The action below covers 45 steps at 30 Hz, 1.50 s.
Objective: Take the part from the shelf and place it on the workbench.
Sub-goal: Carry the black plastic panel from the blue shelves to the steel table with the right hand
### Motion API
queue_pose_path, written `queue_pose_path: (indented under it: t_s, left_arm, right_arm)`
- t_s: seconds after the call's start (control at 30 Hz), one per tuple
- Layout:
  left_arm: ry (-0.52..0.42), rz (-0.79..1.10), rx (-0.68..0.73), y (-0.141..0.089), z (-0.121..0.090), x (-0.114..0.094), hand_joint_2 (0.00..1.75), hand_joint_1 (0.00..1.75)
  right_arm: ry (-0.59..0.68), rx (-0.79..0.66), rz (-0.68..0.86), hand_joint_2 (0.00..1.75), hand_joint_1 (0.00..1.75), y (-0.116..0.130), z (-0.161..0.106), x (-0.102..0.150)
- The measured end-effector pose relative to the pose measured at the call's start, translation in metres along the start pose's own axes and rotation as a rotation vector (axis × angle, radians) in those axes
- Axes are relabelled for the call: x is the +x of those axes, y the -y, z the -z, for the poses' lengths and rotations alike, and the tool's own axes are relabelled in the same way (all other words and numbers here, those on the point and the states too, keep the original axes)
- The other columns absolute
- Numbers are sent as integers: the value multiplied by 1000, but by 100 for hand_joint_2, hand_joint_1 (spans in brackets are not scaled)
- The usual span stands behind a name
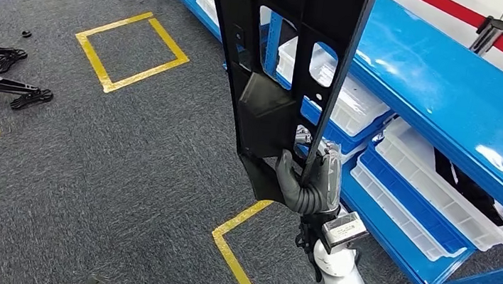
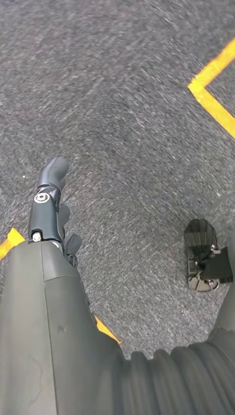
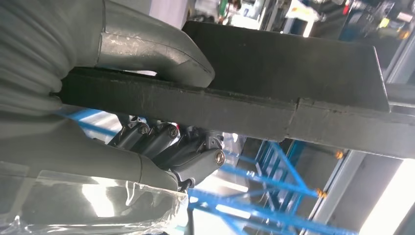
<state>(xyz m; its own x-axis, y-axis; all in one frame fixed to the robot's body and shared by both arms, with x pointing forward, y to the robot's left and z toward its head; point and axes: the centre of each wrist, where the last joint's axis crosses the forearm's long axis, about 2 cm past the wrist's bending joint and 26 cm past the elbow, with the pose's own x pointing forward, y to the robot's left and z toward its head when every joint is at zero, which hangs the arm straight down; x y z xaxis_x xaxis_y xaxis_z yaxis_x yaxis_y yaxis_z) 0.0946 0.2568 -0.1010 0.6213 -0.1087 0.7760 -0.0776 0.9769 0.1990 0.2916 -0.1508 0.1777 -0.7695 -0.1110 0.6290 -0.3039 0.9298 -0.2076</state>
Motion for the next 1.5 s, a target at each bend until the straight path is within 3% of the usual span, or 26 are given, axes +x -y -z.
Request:
queue_pose_path:
  t_s: [0.43,1.5]
  left_arm:
    - [-13,-4,6,-1,-5,-6,175,0]
    - [2,6,-31,-2,2,1,175,0]
  right_arm:
    - [-21,17,13,175,175,-2,-2,-8]
    - [-35,0,-18,175,175,-4,-1,-11]
